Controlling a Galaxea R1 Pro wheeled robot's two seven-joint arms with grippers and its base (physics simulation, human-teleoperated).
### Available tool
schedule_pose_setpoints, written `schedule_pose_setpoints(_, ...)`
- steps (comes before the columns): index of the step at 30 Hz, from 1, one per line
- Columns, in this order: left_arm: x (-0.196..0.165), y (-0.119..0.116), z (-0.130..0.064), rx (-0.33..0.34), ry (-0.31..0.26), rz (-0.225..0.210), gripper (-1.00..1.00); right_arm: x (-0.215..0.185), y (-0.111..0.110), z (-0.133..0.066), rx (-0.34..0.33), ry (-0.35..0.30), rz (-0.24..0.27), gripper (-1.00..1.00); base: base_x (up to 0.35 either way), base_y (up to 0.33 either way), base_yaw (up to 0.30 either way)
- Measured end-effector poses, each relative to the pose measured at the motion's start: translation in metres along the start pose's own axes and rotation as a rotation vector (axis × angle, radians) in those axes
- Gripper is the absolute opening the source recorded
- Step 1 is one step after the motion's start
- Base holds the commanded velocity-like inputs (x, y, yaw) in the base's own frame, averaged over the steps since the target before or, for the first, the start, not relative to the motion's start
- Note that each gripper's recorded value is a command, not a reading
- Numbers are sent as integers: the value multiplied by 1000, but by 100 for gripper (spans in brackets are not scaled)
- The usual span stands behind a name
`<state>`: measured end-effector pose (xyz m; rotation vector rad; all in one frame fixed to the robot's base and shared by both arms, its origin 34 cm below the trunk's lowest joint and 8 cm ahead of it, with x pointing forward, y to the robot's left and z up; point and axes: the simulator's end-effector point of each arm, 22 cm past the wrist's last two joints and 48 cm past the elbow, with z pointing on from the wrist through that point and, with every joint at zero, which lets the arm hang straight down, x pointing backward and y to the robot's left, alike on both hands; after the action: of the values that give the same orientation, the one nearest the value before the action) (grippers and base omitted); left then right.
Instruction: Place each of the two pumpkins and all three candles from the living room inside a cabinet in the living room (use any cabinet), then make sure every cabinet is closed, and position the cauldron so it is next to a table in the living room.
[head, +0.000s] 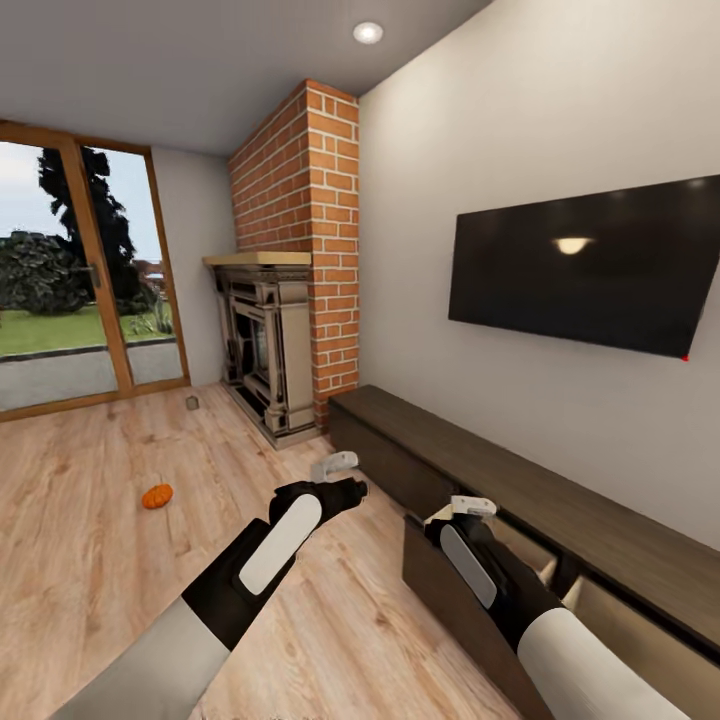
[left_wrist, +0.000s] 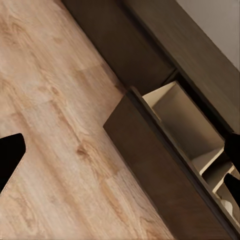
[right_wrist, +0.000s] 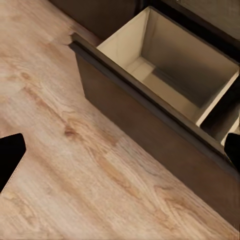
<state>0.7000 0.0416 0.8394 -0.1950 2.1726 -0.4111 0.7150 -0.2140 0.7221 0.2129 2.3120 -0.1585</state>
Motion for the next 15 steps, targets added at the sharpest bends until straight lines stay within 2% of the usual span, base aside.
schedule_pose_setpoints(15, -5, 17, 1, -24, -7, 3, 100, -1, 1, 0, -3, -1, 1, 100, 0, 0, 275)
